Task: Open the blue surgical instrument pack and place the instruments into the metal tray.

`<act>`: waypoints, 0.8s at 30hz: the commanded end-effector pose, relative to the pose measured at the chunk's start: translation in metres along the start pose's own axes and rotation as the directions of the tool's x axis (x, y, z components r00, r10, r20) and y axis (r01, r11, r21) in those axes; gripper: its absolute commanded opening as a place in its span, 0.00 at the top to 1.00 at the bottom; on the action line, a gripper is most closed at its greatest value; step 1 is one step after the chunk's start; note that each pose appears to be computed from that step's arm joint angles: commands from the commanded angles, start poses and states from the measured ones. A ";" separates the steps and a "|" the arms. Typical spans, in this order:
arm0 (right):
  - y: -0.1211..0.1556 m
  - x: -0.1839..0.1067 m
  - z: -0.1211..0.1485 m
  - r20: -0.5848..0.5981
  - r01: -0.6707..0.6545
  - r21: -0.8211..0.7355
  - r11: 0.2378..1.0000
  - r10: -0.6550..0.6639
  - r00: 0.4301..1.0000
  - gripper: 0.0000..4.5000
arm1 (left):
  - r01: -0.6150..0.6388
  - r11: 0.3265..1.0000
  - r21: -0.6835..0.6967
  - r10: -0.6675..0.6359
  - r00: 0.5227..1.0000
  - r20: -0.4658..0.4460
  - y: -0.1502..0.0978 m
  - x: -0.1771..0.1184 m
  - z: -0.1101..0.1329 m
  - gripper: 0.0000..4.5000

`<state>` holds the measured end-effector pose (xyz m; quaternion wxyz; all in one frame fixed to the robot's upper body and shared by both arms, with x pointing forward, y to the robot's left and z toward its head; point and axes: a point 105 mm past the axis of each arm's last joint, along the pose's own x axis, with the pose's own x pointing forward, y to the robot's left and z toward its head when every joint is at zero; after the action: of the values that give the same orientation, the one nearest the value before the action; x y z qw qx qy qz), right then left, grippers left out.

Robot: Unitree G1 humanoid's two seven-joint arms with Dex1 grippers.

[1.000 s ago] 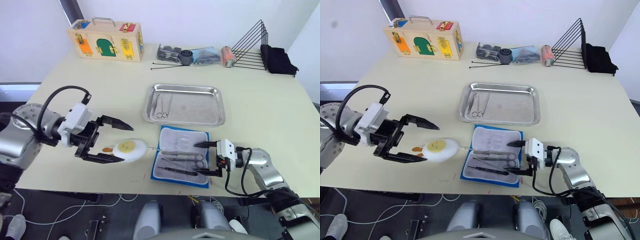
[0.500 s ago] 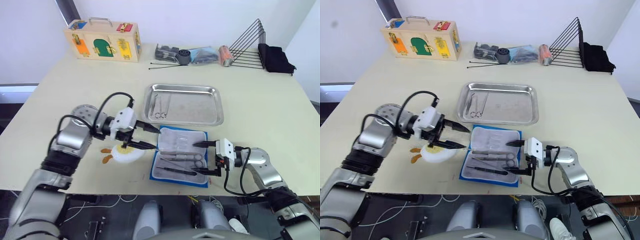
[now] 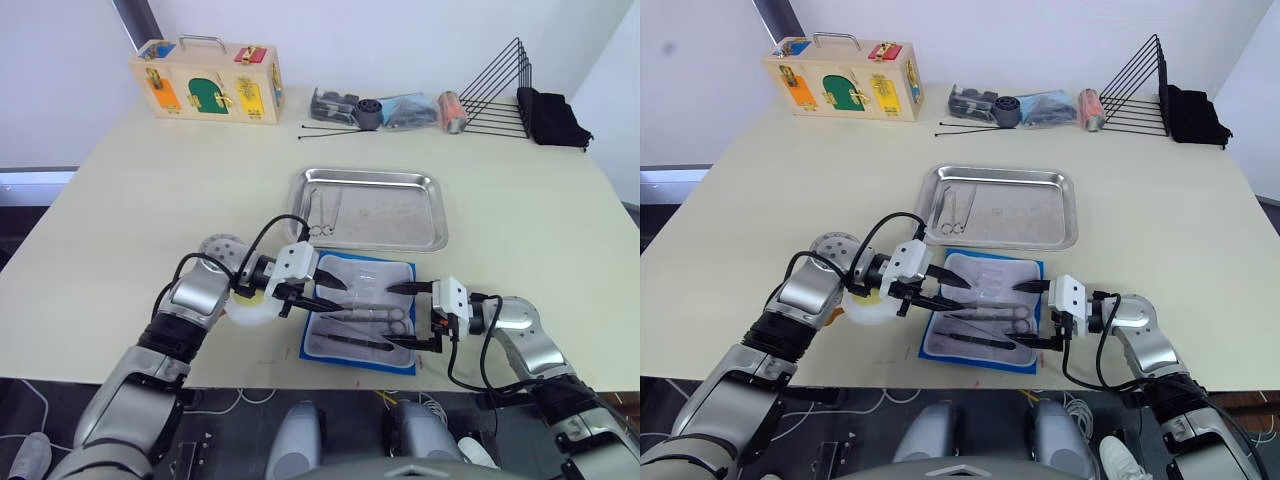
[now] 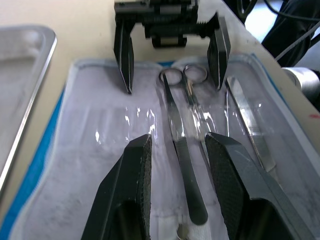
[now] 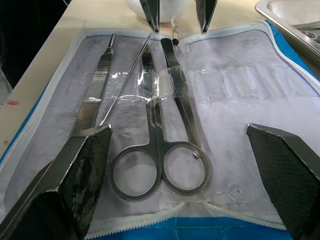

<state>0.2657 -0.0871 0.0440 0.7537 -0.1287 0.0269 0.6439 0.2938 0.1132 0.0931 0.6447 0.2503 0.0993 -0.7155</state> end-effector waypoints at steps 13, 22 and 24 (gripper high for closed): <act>0.022 -0.002 -0.042 -0.125 -0.017 0.139 0.990 0.035 0.992 0.00 | 0.096 0.994 -0.055 -0.100 0.993 -0.068 -0.013 0.010 -0.026 0.72; 0.024 -0.001 -0.042 -0.123 -0.022 0.142 0.990 0.040 0.992 0.00 | 0.051 0.996 -0.078 -0.058 0.994 -0.092 -0.009 0.001 -0.032 0.99; 0.024 0.000 -0.042 -0.123 -0.025 0.142 0.990 0.042 0.992 0.00 | 0.045 0.996 -0.074 -0.052 0.994 -0.094 -0.008 0.000 -0.032 0.99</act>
<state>0.2659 -0.0848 0.0433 0.7559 -0.1274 0.0263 0.6416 0.2924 0.1158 0.0741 0.6242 0.2554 0.1284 -0.7271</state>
